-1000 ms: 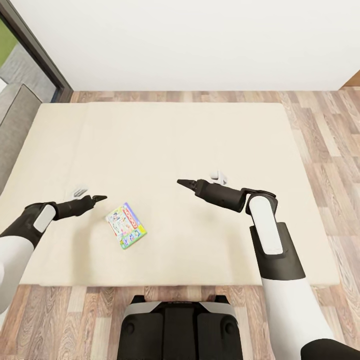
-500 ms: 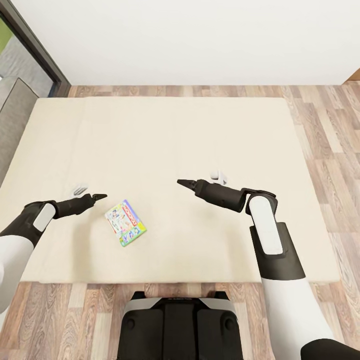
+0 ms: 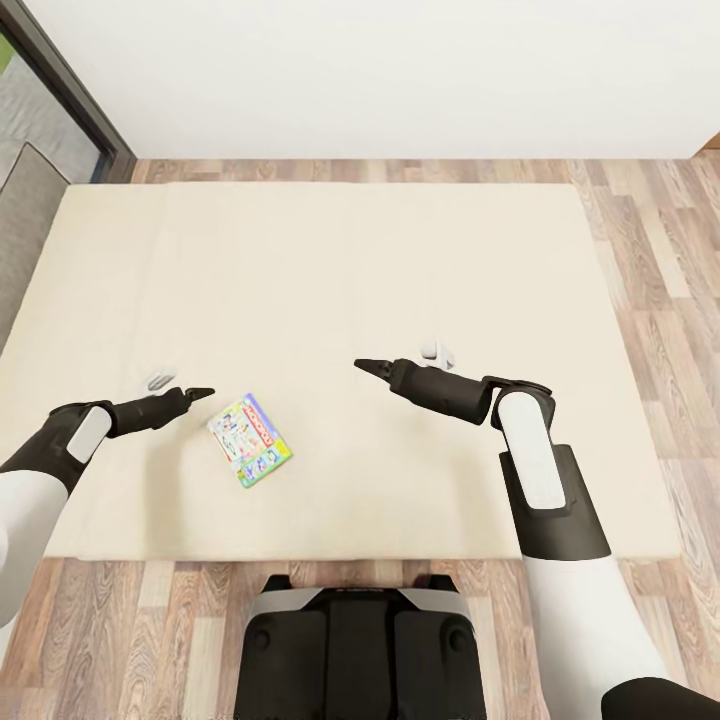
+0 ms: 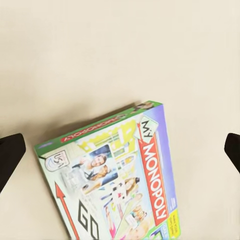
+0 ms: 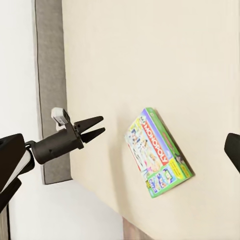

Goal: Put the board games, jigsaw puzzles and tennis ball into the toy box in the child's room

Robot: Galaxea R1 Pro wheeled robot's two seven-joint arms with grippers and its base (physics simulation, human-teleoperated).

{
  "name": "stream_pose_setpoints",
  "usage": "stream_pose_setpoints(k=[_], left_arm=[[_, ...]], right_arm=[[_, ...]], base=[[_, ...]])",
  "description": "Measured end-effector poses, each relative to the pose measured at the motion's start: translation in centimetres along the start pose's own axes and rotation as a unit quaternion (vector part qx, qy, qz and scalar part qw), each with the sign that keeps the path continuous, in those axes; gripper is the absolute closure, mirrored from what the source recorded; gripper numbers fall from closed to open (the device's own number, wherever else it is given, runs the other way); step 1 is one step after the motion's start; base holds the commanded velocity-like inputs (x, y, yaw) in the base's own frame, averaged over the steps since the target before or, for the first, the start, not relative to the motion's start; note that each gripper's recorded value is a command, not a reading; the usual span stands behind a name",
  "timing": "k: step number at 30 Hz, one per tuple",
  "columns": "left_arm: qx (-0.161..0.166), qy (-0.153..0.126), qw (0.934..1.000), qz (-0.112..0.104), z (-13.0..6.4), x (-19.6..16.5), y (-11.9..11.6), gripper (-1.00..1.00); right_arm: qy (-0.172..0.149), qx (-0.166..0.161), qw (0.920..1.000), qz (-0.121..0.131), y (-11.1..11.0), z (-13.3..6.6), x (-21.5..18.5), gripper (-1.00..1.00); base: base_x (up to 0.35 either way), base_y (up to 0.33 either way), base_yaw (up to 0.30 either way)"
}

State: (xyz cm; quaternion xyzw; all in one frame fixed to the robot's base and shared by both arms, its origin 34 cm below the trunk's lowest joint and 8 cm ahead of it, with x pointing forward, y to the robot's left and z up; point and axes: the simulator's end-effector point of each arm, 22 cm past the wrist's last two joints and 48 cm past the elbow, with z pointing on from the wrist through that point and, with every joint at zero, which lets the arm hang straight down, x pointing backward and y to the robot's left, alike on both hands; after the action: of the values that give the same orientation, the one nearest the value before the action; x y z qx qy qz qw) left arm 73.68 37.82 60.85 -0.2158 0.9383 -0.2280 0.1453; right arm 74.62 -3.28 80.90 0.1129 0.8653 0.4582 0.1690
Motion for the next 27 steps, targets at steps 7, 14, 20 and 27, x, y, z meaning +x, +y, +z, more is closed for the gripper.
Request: stream_pose_setpoints(k=[7,14,20,27], left_arm=[[-0.003,0.004,1.0,-0.002,0.4,0.5,0.5,-1.0],[-0.005,0.007,1.0,-0.003,0.9,1.0,1.0,-1.0],[-0.008,0.01,0.9999,-0.005,1.2,1.4,1.5,-1.0],[-0.012,0.014,0.9998,-0.006,1.7,1.9,2.0,-1.0]], right_arm=[[0.003,0.002,1.0,0.004,-0.6,0.3,0.3,-1.0],[0.006,0.004,0.9999,0.009,-1.2,0.6,0.7,-1.0],[0.009,0.006,0.9999,0.012,-1.8,0.8,1.0,-1.0],[0.012,0.008,0.9998,0.016,-2.4,1.1,1.4,-1.0]], base=[[0.0,0.0,0.0],[0.0,0.0,0.0],[0.0,0.0,0.0],[0.0,0.0,0.0]])
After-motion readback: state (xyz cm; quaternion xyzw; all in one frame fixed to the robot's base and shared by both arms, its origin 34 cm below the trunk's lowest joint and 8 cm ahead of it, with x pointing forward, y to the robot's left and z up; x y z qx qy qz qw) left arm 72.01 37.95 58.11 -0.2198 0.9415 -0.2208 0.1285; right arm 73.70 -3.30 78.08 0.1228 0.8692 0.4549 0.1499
